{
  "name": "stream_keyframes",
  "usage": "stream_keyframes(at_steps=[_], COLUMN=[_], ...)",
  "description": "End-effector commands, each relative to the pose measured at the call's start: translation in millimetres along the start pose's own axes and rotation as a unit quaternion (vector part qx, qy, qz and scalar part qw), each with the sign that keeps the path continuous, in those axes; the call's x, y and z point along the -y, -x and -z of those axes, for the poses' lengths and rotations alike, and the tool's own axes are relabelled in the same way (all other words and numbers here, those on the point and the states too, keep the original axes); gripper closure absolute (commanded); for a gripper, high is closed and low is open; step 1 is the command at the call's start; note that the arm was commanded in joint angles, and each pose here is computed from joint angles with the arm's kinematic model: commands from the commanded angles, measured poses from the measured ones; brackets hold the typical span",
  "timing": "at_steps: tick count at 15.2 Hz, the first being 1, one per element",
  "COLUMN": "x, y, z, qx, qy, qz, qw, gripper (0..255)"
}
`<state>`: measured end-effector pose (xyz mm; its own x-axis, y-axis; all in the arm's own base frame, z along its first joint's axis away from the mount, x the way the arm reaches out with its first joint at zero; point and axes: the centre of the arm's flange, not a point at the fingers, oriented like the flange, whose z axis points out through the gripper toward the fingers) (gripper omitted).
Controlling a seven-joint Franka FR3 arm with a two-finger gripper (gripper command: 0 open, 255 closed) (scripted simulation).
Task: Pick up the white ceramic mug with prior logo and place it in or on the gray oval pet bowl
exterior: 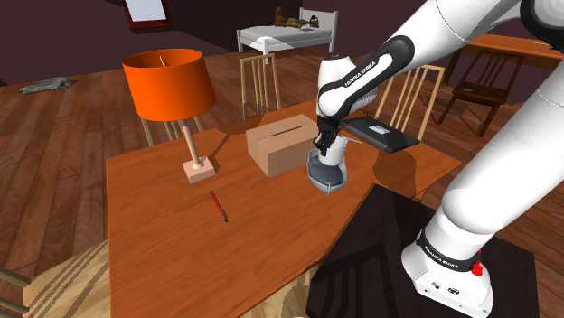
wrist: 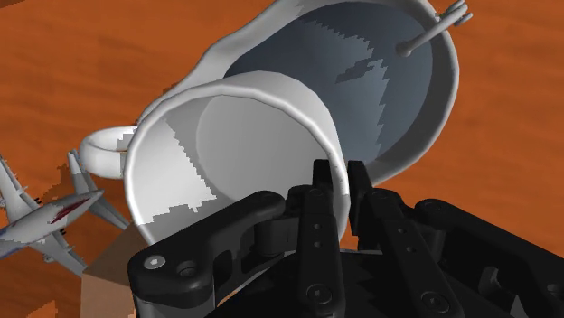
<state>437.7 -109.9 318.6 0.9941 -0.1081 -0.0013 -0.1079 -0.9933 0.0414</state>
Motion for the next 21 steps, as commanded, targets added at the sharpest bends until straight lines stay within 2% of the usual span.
stream_keyframes(at_steps=[1, 3, 10, 11, 16, 20, 21], x=[0, 0, 0, 0, 0, 0, 0], y=[0, 0, 0, 0, 0, 0, 0], z=[-9, -18, -18, -18, -18, 32, 32], qx=[0.000, 0.000, 0.000, 0.000, 0.000, 0.000, 0.000], qy=[0.000, 0.000, 0.000, 0.000, 0.000, 0.000, 0.000], qz=[0.000, 0.000, 0.000, 0.000, 0.000, 0.000, 0.000], qw=[1.0000, 1.0000, 1.0000, 1.0000, 1.0000, 1.0000, 1.0000], gripper=[255, 255, 255, 0, 0, 0, 0])
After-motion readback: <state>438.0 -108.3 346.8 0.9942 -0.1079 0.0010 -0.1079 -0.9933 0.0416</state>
